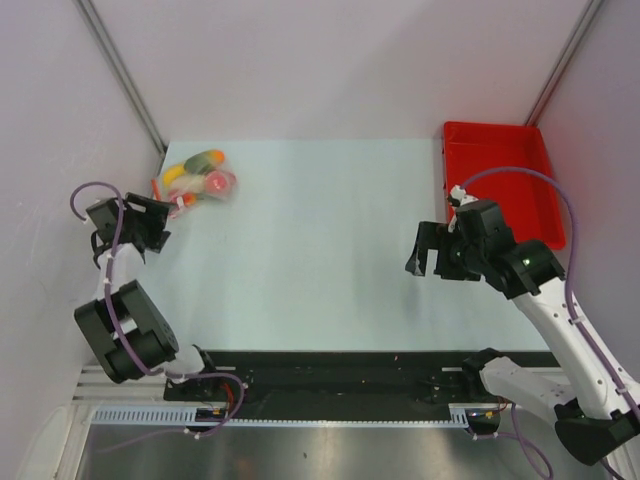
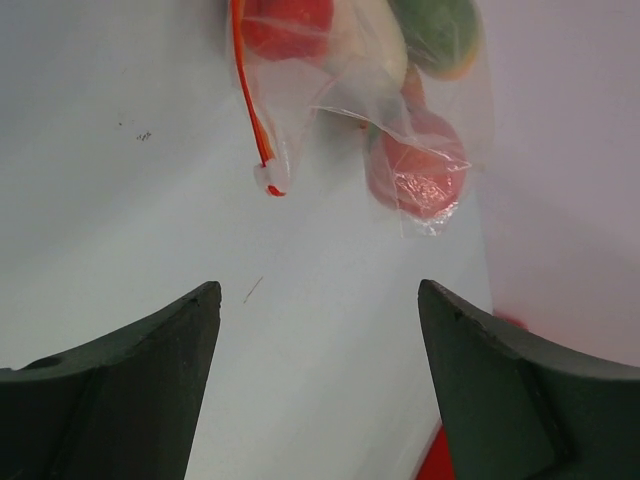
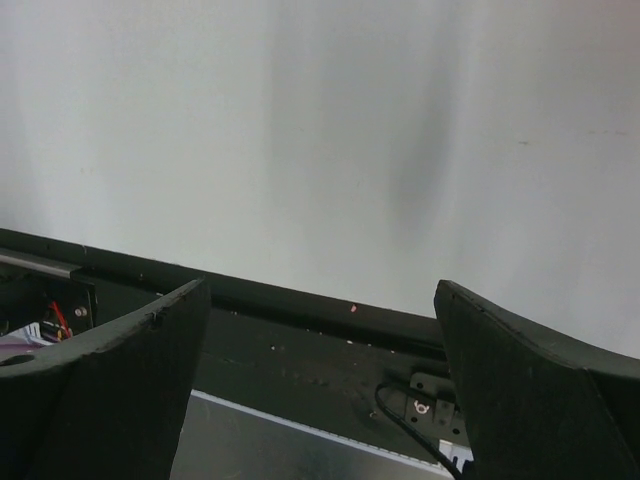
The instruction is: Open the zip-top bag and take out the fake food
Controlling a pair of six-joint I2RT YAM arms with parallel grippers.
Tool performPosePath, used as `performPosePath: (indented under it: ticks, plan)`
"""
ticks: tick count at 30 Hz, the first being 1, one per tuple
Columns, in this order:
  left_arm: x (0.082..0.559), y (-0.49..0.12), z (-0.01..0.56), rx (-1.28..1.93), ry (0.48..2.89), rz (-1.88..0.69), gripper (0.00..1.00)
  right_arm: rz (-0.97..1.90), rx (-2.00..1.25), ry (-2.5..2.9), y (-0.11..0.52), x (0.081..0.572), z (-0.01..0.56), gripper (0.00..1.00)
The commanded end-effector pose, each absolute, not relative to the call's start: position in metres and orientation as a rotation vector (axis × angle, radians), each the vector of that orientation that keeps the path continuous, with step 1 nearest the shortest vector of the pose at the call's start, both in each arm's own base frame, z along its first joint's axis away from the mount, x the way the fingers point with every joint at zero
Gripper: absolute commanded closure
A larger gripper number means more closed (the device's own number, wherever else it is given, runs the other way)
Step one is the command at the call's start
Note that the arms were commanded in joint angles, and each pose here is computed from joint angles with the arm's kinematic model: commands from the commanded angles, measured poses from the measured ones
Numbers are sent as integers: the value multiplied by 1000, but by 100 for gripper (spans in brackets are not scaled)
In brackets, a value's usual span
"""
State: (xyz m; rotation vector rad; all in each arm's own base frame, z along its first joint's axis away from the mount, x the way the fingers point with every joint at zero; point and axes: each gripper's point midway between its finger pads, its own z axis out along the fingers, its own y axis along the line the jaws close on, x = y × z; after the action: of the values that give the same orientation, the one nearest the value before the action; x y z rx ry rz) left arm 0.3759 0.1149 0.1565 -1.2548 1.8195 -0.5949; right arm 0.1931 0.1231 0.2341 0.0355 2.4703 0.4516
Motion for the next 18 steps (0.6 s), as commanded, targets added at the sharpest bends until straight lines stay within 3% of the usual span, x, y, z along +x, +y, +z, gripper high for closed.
performPosePath:
  ticks: [1,11,18]
  plan:
    - [401,127,160,-1261,1750,-674,18,538,-12,2413,142,213,249,0]
    - [426,158,143,-1351,1686,-621,24,611,13,2329,152,229,254,0]
    - [444,160,121,-1421,1677,-678,37,629,25,2319,153,234,256,0]
